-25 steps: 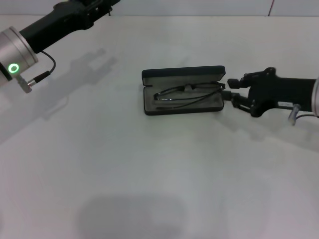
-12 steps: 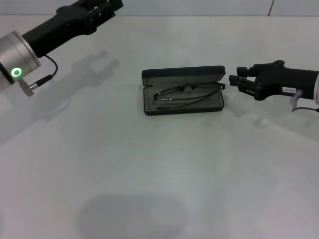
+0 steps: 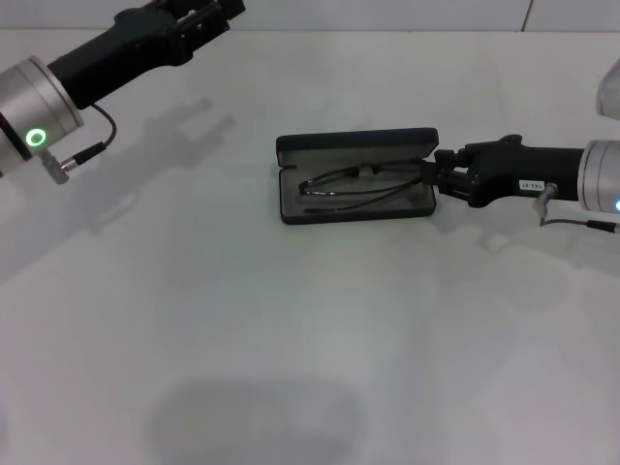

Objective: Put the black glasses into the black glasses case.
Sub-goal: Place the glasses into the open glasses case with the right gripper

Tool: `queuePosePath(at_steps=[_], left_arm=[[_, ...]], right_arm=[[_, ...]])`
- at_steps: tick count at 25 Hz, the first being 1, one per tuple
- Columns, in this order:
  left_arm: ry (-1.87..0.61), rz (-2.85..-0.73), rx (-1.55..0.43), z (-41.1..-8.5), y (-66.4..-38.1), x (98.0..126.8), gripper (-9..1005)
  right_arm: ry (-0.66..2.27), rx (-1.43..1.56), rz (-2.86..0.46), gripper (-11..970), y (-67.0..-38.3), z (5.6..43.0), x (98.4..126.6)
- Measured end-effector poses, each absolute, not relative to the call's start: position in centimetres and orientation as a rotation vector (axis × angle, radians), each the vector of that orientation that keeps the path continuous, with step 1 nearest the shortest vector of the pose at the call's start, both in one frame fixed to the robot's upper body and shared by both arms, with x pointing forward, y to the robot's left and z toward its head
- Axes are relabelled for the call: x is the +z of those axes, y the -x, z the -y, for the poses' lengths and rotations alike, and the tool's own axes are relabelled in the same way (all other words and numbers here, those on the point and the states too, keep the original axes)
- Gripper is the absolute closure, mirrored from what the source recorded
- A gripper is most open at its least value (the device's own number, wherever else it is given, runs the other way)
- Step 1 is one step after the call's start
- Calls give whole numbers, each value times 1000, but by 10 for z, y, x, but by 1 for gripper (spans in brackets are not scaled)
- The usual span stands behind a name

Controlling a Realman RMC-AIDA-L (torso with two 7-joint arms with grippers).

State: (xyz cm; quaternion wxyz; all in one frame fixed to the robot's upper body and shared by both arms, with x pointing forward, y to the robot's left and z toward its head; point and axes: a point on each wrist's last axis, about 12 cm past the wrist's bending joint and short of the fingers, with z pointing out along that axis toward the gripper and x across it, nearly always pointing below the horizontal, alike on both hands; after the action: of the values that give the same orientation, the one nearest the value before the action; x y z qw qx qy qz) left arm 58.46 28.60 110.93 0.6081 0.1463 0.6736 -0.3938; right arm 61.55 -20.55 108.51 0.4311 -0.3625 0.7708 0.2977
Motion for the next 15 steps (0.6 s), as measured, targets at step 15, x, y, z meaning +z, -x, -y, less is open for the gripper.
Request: queuePosePath(at_steps=[15], left_arm=[[-351,-1551,-909,-284,-587,1111,390]], right_arm=[[904,707,-1968,556,-617,204,1081]])
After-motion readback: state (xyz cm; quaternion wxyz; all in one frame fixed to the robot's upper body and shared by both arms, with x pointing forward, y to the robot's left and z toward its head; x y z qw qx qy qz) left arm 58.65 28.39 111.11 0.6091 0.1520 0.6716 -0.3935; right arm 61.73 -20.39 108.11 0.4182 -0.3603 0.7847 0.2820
